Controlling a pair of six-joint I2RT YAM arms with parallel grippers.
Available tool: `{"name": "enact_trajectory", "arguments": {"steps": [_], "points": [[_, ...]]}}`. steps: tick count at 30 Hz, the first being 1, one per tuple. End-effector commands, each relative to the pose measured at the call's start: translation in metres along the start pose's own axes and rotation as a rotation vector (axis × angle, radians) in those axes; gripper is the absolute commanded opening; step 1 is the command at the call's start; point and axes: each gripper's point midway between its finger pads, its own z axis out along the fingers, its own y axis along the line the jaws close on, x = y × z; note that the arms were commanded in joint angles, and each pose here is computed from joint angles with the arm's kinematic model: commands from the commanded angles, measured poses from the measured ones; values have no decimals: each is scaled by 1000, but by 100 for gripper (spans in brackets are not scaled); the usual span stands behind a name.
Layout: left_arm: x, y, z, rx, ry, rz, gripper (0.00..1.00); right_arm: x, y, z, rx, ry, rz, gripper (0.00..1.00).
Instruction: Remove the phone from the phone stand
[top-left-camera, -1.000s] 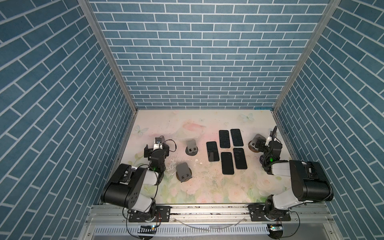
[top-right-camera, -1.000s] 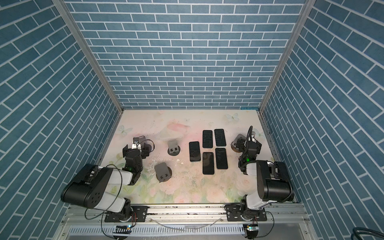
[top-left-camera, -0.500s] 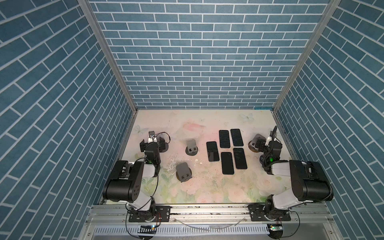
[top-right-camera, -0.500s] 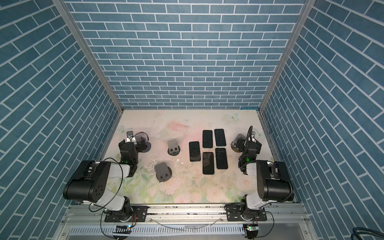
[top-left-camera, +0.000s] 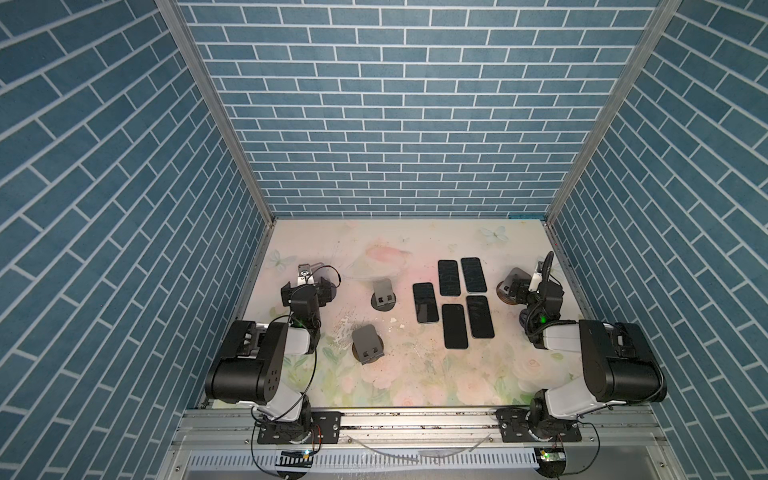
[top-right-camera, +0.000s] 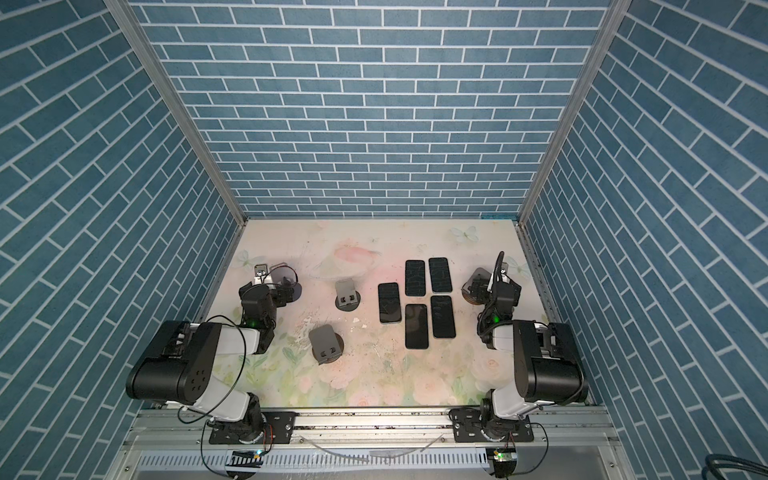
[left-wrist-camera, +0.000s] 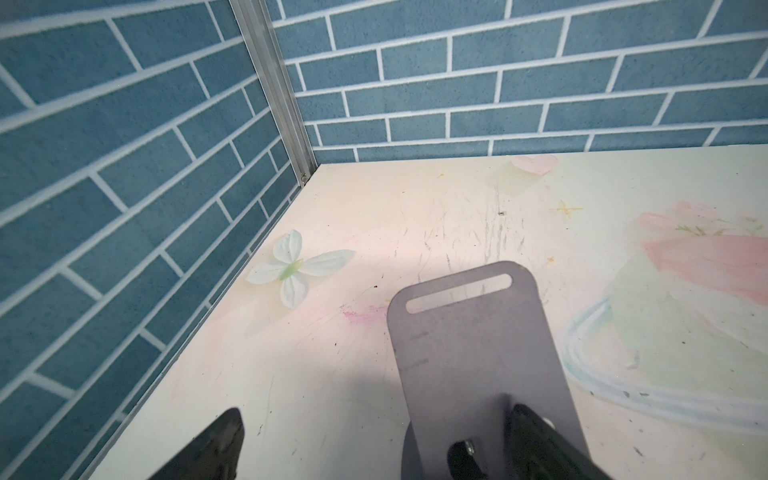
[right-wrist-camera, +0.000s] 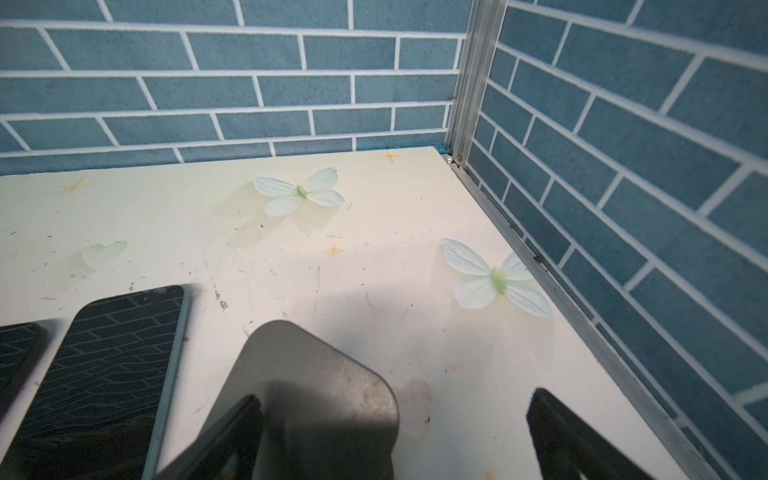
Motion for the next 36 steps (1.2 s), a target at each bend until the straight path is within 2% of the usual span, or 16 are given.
{"name": "enact_trajectory", "arguments": {"steps": [1,8,9,10,12,13,14,15,16,17,20,27,31,36], "points": [[0,1,0,3,4,-5,100,15,5,2,-33,53,-5,99],[0,-5,1,31,7,12,100,16,6,1,-34,54,-5,99],[-1,-16,0,97,5,37,100,15,7,2,-40,53,-6,99],[-1,-32,-1,187,5,68,100,16,18,1,-106,55,-24,99],[-1,-49,-8,350,-12,76,100,16,40,-8,-300,34,-39,99],[-3,-58,-14,420,-44,85,100,16,41,-9,-326,35,-34,99],[-2,-58,-17,430,-54,86,100,15,41,-8,-328,36,-32,99],[-2,-54,-15,405,-48,76,100,15,34,-5,-284,42,-25,99],[-1,-42,-8,324,-24,40,100,16,22,-1,-210,53,0,99],[1,-10,3,128,18,-26,100,17,2,3,-86,62,39,99],[1,4,-3,6,-8,-23,100,16,-7,0,-31,44,59,99],[0,-3,-1,38,-7,-8,100,15,1,1,-76,51,42,99],[-1,-40,-4,254,-3,80,100,16,3,2,-88,55,37,99],[-1,-29,0,189,9,56,100,16,4,2,-91,58,36,99]]}}
